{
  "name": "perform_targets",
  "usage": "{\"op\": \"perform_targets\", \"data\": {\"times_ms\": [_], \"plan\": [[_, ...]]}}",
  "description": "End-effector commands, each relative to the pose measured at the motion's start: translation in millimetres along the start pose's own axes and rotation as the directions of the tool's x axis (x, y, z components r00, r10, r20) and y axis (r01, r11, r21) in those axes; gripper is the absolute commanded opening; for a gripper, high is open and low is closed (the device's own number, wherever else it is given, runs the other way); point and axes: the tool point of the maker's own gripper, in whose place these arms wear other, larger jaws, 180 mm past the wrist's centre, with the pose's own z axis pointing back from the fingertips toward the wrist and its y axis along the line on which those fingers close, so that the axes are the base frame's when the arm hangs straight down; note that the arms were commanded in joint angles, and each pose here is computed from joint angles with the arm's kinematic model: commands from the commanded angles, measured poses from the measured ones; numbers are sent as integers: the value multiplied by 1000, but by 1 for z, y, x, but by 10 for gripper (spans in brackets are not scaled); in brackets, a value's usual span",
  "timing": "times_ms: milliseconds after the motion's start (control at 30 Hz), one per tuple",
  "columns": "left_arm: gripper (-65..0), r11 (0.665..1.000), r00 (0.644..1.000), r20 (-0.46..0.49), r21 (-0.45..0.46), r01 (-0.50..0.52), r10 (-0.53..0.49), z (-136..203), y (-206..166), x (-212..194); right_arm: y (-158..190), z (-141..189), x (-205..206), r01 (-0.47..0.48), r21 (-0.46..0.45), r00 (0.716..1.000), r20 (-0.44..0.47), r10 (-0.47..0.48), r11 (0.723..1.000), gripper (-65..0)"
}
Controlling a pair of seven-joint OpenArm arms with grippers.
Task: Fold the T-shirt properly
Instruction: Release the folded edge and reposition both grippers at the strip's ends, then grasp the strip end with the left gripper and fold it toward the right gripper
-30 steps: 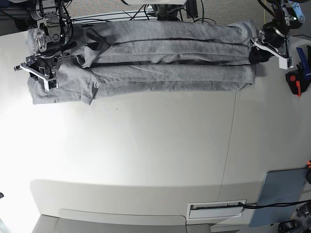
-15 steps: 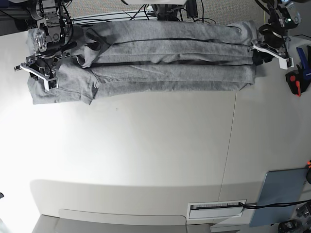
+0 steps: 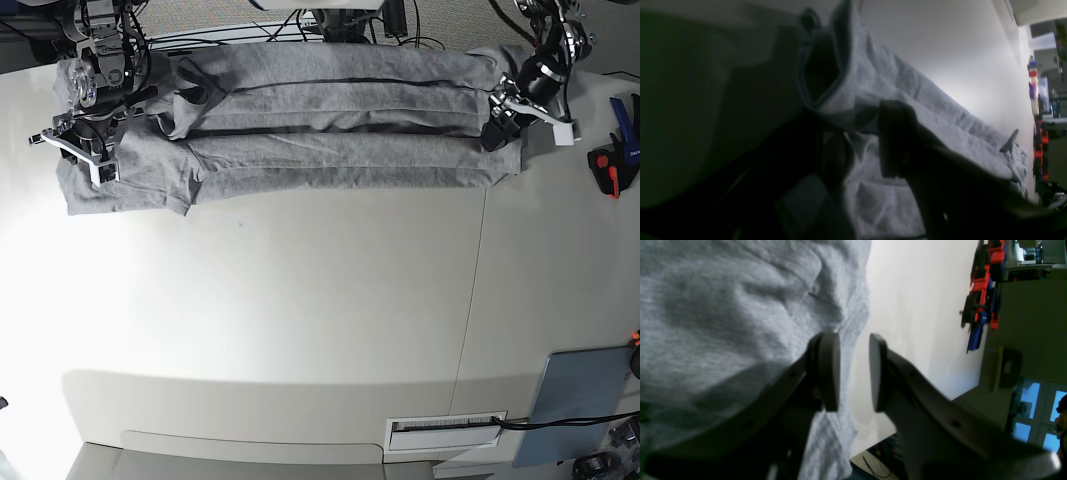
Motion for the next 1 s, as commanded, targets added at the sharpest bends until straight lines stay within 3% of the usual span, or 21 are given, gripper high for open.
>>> {"op": "perform_targets", "data": {"times_ms": [0,133,200,300,533,767,967], "plan": [[-379,1000,999,-26,-5,23,-23,2,-1,-4,-14,1,8,2,-44,999,32,0,999,-494],[-391,1000,998,-62,3,21,-20,5,2,-12,-14,1,9,2,-44,999,33,-1,999,-494],[-471,999,998,-64,16,28,-27,7,5,-14,-14,1,9,2,-43,999,33,-1,999,-494],[-650,997,998,-24,53,64,-63,8,12,-7,-14,1,9,2,-44,999,33,0,999,-494],[-650,977,975,126,135,164,-181,7,21,28,-19,1,14,40,-70,997,62,-36,997,-494],[-650,951,947,165,190,243,-275,-9,18,78,-40,0,34,149,-138,984,120,-133,979,-494],[-650,926,928,157,234,297,-337,-5,21,105,-49,-2,50,183,-154,975,155,-159,971,-494]]}}
